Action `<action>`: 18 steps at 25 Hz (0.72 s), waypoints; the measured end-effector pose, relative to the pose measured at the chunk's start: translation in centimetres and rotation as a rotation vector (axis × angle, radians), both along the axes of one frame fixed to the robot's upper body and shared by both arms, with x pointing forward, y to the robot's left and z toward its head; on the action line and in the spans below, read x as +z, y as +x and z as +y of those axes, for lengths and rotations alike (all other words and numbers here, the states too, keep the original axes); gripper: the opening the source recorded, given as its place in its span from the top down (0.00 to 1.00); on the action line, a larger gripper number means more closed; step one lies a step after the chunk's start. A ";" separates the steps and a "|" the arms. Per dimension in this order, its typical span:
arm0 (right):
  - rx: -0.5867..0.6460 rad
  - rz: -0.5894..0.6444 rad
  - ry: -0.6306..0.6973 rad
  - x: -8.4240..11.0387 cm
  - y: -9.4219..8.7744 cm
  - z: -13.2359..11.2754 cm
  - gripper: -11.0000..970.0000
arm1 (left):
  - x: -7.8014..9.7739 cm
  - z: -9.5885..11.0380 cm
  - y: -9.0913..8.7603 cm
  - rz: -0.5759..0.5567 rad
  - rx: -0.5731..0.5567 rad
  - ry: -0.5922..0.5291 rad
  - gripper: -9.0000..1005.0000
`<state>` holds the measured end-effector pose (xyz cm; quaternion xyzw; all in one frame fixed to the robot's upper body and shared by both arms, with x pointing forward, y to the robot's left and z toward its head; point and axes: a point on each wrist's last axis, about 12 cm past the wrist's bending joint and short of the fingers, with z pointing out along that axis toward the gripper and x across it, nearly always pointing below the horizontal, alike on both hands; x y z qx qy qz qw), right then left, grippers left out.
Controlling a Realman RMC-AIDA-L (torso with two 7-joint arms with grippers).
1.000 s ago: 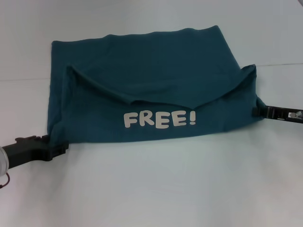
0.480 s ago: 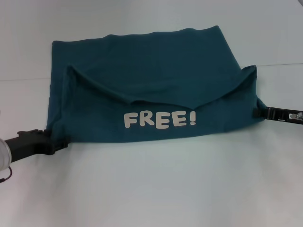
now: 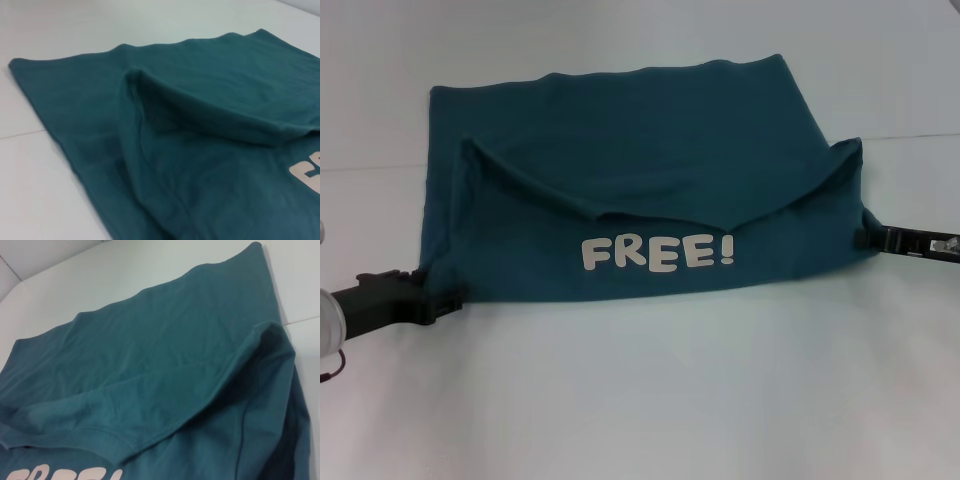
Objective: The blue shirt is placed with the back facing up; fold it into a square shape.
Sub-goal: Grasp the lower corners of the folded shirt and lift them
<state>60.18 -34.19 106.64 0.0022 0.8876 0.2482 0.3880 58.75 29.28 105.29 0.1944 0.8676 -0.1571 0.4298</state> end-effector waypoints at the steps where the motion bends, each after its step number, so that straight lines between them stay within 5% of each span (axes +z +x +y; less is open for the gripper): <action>1: 0.000 0.000 0.000 0.0 0.0 0.0 0.93 | 0.0 0.0 0.0 0.001 -0.002 0.001 0.39; 15: 0.001 0.000 0.000 0.0 0.0 0.0 0.92 | 0.1 -0.1 0.1 -0.004 -0.003 0.005 0.40; 18: 0.002 0.001 0.002 -0.1 -0.1 0.1 0.92 | 0.3 0.0 0.2 -0.006 0.005 0.004 0.53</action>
